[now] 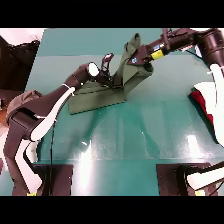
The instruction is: Fold the shirts.
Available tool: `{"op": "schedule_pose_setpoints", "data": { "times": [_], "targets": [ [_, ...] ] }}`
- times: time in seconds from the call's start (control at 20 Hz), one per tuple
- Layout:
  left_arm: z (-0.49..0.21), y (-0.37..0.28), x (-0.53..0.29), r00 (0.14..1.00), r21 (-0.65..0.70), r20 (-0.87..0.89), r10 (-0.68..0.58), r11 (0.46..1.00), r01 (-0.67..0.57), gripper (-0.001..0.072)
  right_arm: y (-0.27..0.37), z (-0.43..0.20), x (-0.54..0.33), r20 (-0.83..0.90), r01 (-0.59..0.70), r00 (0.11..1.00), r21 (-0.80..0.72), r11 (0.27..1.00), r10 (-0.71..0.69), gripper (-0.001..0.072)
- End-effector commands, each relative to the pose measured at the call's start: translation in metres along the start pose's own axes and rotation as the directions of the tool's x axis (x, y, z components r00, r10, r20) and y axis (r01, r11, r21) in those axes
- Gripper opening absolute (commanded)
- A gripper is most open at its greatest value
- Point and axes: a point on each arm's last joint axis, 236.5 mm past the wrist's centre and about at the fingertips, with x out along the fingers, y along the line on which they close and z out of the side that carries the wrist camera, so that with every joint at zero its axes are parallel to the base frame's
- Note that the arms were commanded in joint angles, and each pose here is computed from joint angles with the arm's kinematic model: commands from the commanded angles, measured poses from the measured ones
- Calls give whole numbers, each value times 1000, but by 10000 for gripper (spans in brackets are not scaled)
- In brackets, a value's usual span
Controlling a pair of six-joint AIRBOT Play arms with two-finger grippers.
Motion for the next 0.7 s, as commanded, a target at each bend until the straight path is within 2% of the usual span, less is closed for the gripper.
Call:
{"op": "schedule_pose_setpoints", "data": {
  "times": [0.0, 0.15, 0.25, 0.45, 0.65],
  "targets": [
    [-3, 46, -45, 980, 86, -118, 157, 985, -148, 22, 9, 1, 23, -9, -20, 1000, -9, 1000, 20, 16],
    [17, 100, -128, 933, 123, -120, 339, 938, -325, 21, 19, 5, 42, 5, -32, 999, -25, 999, 32, 17],
    [32, 122, -189, 906, 129, -73, 417, 905, -406, 22, 28, 8, 58, 14, -40, 999, -37, 998, 41, 17],
    [43, 138, -286, 883, 80, 26, 469, 879, -470, 23, 40, 10, 102, 28, -59, 998, -48, 997, 60, 19],
    [46, 132, -338, 862, 47, 108, 495, 864, -502, 23, 47, 4, 170, 38, -70, 997, -79, 994, 73, 24]
  ]
}}
